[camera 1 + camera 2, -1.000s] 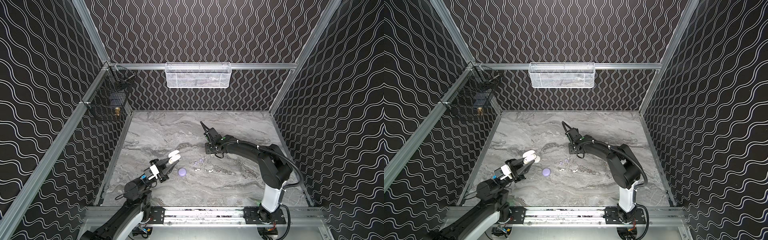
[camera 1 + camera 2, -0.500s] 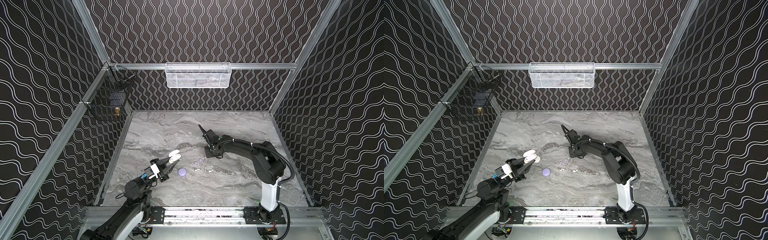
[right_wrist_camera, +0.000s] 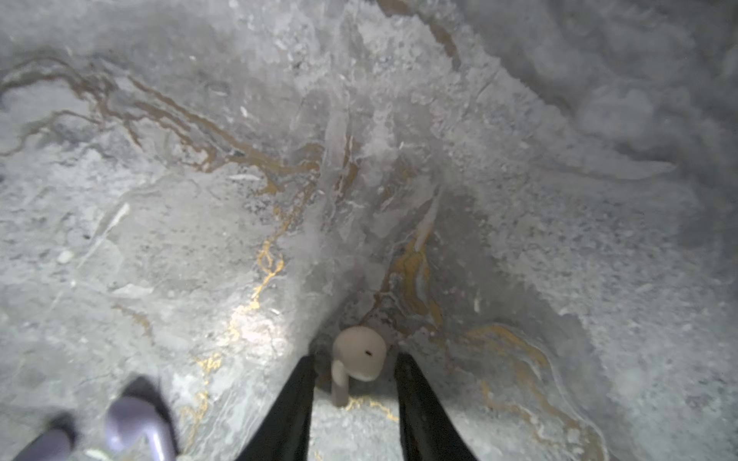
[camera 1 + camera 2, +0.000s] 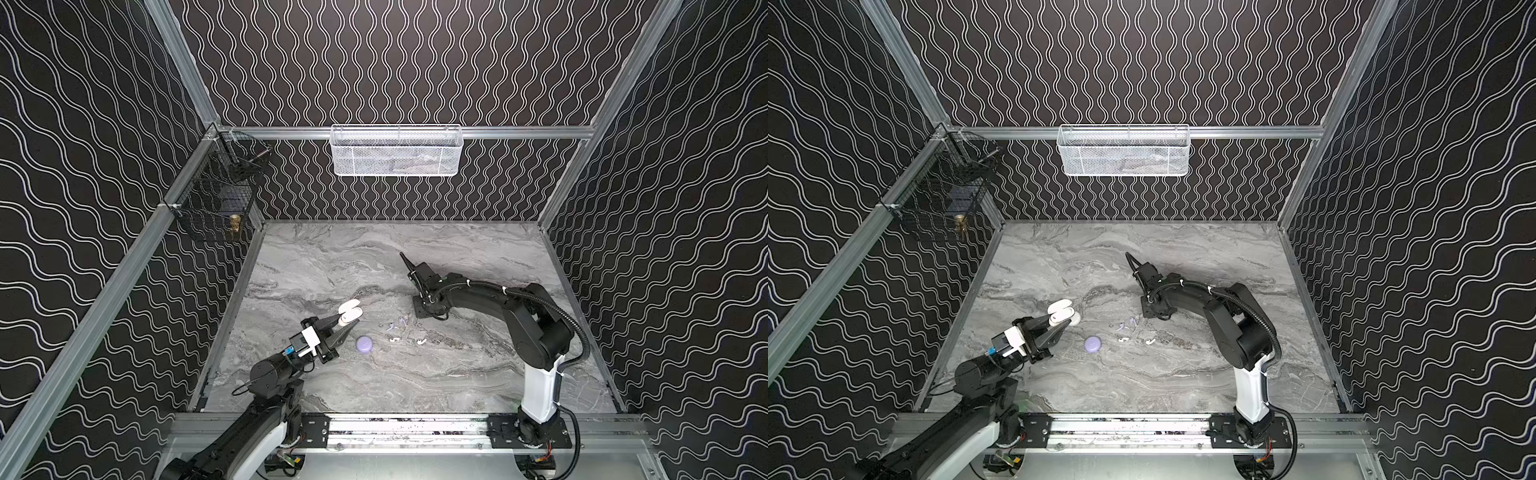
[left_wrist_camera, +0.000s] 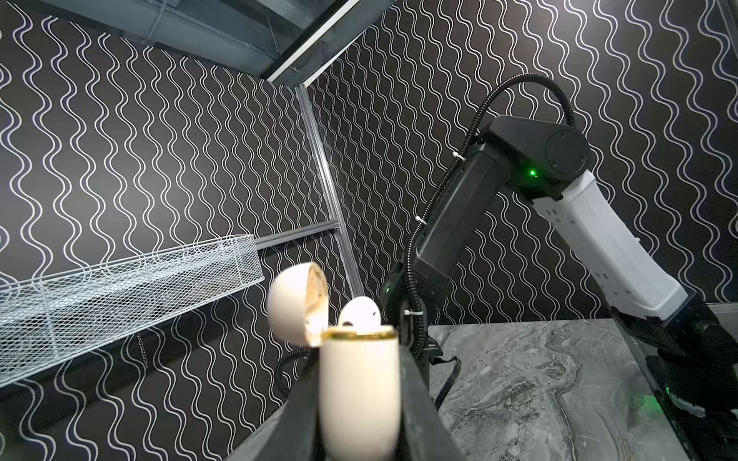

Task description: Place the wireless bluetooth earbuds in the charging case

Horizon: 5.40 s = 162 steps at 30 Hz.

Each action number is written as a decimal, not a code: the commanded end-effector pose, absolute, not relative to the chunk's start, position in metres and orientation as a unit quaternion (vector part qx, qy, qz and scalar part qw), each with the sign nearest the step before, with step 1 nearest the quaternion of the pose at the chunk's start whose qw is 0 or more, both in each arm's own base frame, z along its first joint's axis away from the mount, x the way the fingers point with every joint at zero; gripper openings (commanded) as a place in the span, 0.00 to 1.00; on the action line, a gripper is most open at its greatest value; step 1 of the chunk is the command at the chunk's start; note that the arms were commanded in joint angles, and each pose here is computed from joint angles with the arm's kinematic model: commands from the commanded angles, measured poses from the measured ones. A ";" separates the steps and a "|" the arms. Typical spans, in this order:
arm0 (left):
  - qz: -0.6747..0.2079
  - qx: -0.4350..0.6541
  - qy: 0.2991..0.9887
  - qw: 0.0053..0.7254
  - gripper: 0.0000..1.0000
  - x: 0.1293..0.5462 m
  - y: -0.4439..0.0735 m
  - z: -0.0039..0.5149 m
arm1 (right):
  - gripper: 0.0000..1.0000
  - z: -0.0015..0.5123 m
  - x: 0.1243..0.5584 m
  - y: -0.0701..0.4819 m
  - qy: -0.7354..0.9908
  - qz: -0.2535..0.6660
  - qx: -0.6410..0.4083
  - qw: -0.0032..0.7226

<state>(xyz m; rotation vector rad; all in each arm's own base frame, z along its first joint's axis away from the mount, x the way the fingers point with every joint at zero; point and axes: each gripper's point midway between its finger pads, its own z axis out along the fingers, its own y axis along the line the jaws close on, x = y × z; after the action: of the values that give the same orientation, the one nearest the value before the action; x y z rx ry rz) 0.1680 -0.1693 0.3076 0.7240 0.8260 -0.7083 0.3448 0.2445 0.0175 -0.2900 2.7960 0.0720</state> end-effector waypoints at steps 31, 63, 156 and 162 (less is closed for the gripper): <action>-0.332 0.335 0.373 0.799 0.00 0.164 -0.168 0.314 | 0.32 0.004 0.341 0.235 0.983 0.017 -0.086 0.159; -0.326 0.338 0.364 0.804 0.00 0.164 -0.168 0.316 | 0.19 0.161 0.346 0.242 0.929 0.104 -0.027 0.353; -0.343 0.197 0.363 0.844 0.00 0.169 -0.129 0.336 | 0.17 0.376 0.155 0.481 0.605 0.564 -0.141 0.544; -0.342 0.191 0.364 0.845 0.00 0.170 -0.127 0.337 | 0.18 0.371 0.152 0.481 0.605 0.560 -0.146 0.546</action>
<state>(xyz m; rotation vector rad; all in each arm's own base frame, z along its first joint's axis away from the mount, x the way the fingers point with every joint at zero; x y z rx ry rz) 0.1738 -0.1327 0.3349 0.4281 0.7951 -0.7297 0.1546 0.4779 0.3783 -0.3310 1.4169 1.3350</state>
